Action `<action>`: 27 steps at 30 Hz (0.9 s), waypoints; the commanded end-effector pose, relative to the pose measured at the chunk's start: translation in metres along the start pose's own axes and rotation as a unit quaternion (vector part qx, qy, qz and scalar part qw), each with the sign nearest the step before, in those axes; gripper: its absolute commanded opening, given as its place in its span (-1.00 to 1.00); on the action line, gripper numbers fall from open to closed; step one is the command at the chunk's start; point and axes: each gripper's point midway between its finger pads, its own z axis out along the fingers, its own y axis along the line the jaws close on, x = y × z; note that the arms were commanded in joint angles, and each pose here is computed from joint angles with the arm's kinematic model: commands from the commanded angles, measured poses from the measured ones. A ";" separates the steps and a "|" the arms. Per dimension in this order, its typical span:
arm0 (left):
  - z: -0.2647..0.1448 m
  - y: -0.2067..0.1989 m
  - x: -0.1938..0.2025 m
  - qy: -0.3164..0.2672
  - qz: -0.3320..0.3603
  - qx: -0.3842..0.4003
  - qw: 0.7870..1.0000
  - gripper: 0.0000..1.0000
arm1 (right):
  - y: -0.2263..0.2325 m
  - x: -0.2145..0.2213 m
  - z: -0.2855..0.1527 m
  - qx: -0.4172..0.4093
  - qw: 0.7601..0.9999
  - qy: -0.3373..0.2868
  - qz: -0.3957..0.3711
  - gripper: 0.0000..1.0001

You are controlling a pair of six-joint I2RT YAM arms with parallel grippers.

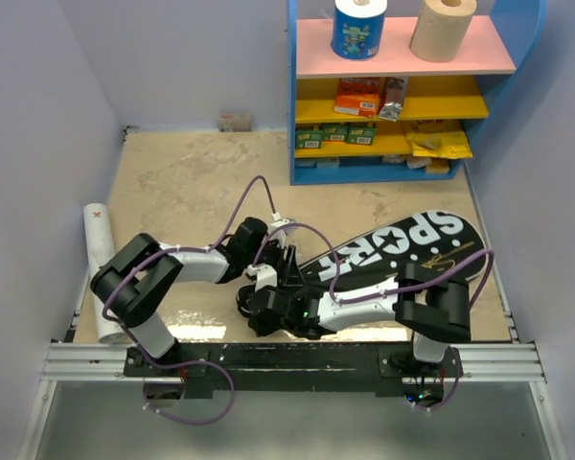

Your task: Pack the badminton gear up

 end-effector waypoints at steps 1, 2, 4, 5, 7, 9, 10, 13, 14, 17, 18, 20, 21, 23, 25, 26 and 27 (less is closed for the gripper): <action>0.007 -0.016 0.033 0.043 -0.021 0.051 0.998 0.01 | 0.072 -0.009 0.000 -0.115 0.993 -0.017 -0.009 -1.00; 0.007 -0.017 0.032 0.040 -0.017 0.054 0.998 0.02 | 0.073 -0.004 0.004 -0.114 0.993 -0.010 -0.017 -1.00; 0.007 -0.018 0.034 0.041 -0.017 0.058 0.997 0.02 | 0.086 -0.002 0.005 -0.124 0.992 -0.008 -0.023 -1.00; 0.008 -0.019 0.033 0.038 -0.016 0.061 0.997 0.02 | 0.087 0.000 0.006 -0.122 0.992 -0.006 -0.026 -1.00; 0.008 -0.019 0.034 0.038 -0.016 0.062 0.997 0.02 | 0.088 0.000 0.006 -0.117 0.993 -0.011 -0.028 -1.00; 0.008 -0.020 0.034 0.038 -0.017 0.066 0.997 0.03 | 0.088 -0.003 0.001 -0.119 0.992 -0.017 -0.024 -0.93; 0.008 -0.020 0.035 0.038 -0.018 0.067 0.997 0.03 | 0.087 -0.004 -0.002 -0.118 0.993 -0.021 -0.022 -0.82; 0.008 -0.021 0.034 0.034 -0.018 0.069 0.997 0.03 | 0.083 -0.012 -0.014 -0.110 0.993 -0.032 -0.014 -0.36; 0.008 -0.021 0.034 0.033 -0.017 0.070 0.997 0.03 | 0.077 -0.009 -0.017 -0.100 0.994 -0.029 -0.013 -0.30; 0.007 -0.022 0.030 0.029 -0.014 0.066 0.997 0.04 | 0.062 -0.016 -0.035 -0.076 0.996 -0.039 -0.001 -0.13; 0.007 -0.022 0.029 0.027 -0.012 0.065 0.997 0.05 | 0.052 -0.012 -0.038 -0.064 0.997 -0.037 -0.001 -0.09; 0.004 -0.026 0.021 0.020 -0.006 0.064 0.998 0.08 | 0.038 -0.018 -0.053 -0.037 0.998 -0.046 0.006 -0.04; 0.003 -0.028 0.018 0.017 0.001 0.064 0.998 0.08 | 0.028 -0.016 -0.057 -0.020 0.999 -0.046 0.006 -0.03; -0.003 -0.034 0.004 0.001 0.011 0.056 0.998 0.11 | 0.013 -0.018 -0.074 0.004 0.999 -0.047 0.016 0.01; -0.012 -0.042 -0.017 -0.026 0.036 0.048 0.998 0.17 | -0.001 -0.025 -0.085 0.025 0.997 -0.066 0.016 0.11; -0.015 -0.041 -0.017 -0.022 0.035 0.036 0.999 0.20 | -0.005 -0.032 -0.099 0.029 0.997 -0.073 0.020 0.15; -0.019 -0.043 -0.021 -0.028 0.047 0.029 0.998 0.23 | -0.010 -0.038 -0.105 0.040 0.995 -0.089 0.020 0.22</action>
